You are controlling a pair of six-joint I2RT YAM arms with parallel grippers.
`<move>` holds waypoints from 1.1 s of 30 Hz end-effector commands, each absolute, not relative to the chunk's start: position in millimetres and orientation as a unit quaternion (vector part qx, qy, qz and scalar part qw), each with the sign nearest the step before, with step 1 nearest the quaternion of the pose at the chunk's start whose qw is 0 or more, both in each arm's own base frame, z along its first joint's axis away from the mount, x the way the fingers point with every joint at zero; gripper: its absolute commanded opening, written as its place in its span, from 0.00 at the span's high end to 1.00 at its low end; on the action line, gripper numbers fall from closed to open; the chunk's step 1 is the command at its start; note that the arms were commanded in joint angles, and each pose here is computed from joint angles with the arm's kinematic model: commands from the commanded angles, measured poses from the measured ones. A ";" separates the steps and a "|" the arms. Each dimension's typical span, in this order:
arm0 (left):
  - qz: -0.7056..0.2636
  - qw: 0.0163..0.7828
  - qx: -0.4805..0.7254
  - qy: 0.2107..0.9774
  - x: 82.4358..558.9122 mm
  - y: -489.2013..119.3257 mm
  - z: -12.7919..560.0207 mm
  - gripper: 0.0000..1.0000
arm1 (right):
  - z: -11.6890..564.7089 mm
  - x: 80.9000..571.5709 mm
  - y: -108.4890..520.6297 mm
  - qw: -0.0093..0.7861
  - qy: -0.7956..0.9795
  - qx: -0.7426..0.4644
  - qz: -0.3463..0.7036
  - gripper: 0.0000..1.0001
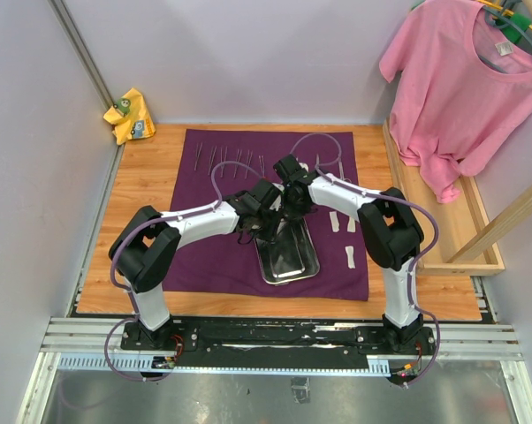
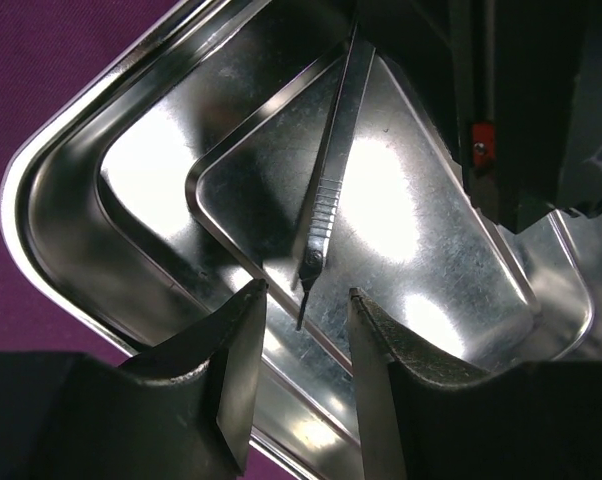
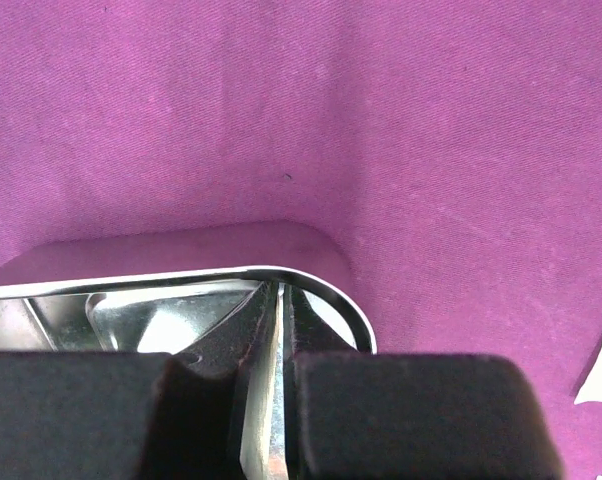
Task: Open and lay out the surgical kit
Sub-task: Pick up the medical item from the container.
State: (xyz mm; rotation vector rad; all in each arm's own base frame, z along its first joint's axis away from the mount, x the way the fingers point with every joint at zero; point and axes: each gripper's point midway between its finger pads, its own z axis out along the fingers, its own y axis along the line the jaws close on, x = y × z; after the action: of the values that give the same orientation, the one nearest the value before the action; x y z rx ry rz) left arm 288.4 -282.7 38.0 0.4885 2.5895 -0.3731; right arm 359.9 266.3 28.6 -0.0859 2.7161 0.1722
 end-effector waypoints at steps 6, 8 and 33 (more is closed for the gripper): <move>-0.148 0.230 0.192 0.942 285.0 -287.1 34.6 0.55 | 17.8 352.9 263.9 0.190 0.981 -0.031 0.035 0.94; -0.146 0.228 0.194 0.943 284.7 -286.9 32.8 0.55 | 17.9 352.8 263.8 0.190 0.981 -0.031 0.035 0.94; -0.112 0.221 0.194 0.949 288.7 -277.9 25.5 1.00 | 33.0 357.2 263.7 0.203 0.978 -0.036 0.037 0.94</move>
State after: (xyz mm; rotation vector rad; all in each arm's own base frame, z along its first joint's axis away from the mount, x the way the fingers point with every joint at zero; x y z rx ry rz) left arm 289.8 -280.4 25.2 0.5340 2.6140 -0.3281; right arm 356.0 261.9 26.3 -0.0886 2.7427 0.1372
